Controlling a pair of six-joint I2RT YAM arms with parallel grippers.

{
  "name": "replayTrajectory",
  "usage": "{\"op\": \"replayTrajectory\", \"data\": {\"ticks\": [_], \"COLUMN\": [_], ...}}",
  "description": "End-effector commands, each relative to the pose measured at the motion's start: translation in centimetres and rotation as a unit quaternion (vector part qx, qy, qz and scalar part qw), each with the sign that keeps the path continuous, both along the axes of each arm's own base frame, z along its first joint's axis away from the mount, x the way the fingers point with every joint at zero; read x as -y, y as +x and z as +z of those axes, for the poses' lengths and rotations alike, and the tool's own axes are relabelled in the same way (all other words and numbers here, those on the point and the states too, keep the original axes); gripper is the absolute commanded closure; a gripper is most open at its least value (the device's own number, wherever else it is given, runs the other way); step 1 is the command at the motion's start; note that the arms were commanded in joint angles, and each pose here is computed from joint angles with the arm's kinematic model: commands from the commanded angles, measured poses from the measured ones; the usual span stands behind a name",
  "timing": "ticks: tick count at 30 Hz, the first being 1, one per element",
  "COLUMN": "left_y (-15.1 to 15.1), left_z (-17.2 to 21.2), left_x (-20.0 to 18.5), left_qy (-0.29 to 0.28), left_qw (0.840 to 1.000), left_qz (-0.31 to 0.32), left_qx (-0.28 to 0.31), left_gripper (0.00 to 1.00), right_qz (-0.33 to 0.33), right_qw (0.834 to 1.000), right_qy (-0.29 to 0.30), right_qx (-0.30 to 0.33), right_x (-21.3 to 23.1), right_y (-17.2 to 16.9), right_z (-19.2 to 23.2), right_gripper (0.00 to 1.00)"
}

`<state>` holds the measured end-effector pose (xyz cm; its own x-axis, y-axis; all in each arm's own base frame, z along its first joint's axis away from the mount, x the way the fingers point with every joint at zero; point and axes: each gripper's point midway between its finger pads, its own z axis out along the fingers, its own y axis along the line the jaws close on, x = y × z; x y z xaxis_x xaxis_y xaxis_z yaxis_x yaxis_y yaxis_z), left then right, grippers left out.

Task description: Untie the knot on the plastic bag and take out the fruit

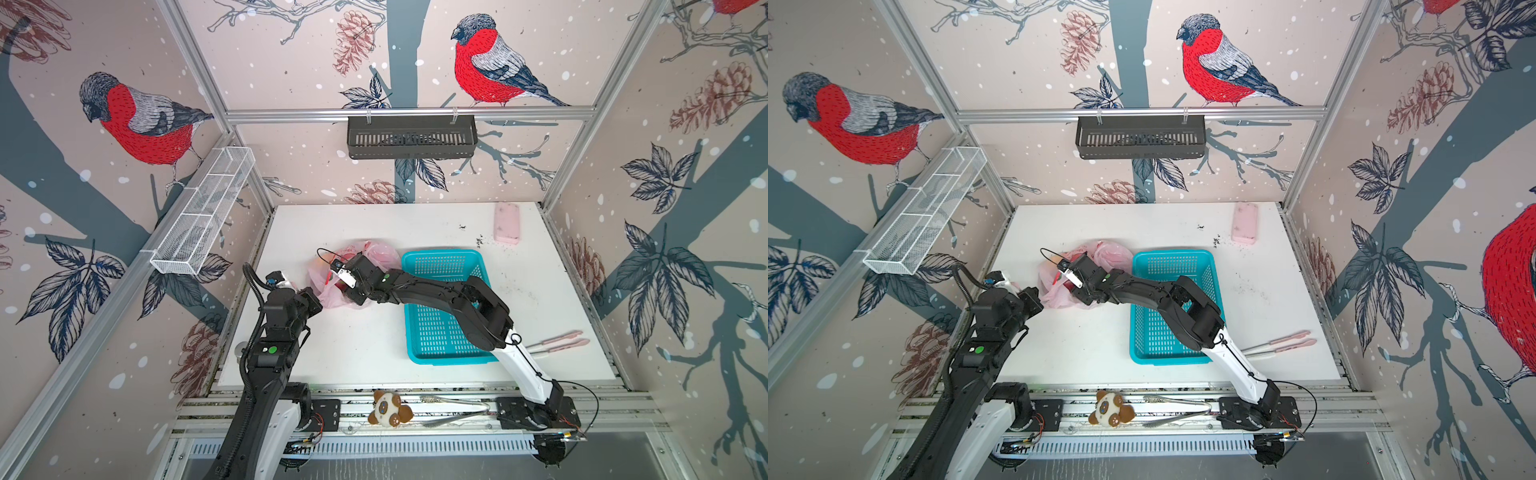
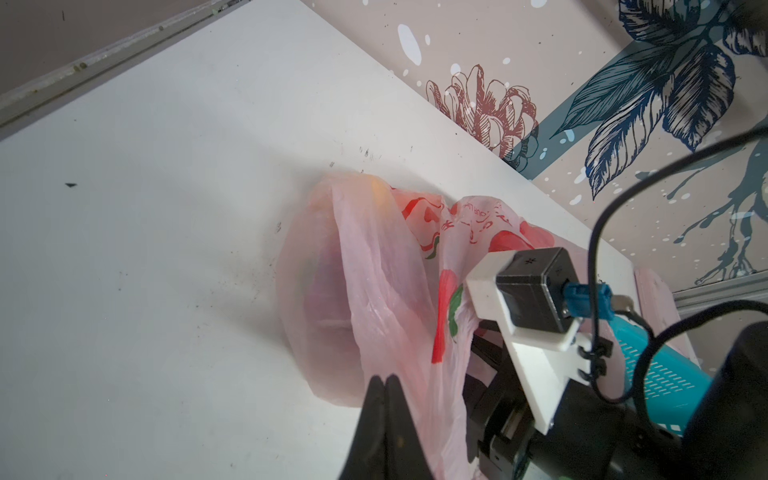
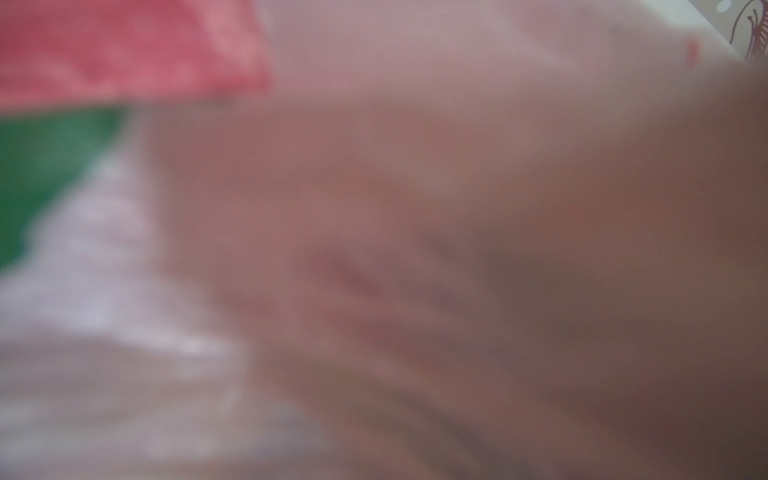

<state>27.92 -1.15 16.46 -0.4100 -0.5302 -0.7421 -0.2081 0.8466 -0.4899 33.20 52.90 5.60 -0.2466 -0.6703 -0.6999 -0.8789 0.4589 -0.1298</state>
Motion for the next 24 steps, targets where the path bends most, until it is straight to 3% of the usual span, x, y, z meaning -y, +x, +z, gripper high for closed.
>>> {"op": "replayTrajectory", "data": {"ticks": [1, 13, 24], "left_y": [0.5, 0.1, -0.6], "left_z": [0.7, 0.1, -0.2], "left_x": [-0.4, -1.5, -2.9], "left_qy": [0.006, 0.021, 0.030], "left_qw": [1.000, 0.999, 0.997], "left_qz": [0.011, 0.039, 0.077], "left_qx": [0.019, 0.012, 0.000], "left_gripper": [1.00, 1.00, 1.00], "right_qz": [0.014, 0.024, -0.019], "right_qw": [1.000, 1.000, 0.999], "right_qy": [0.012, 0.012, 0.018], "right_qx": [-0.003, -0.014, -0.043], "right_x": [-0.5, -0.6, -1.0], "right_y": [-0.7, -3.9, -6.6], "right_z": [0.2, 0.8, 2.4], "right_gripper": [0.56, 0.79, 0.87]}}
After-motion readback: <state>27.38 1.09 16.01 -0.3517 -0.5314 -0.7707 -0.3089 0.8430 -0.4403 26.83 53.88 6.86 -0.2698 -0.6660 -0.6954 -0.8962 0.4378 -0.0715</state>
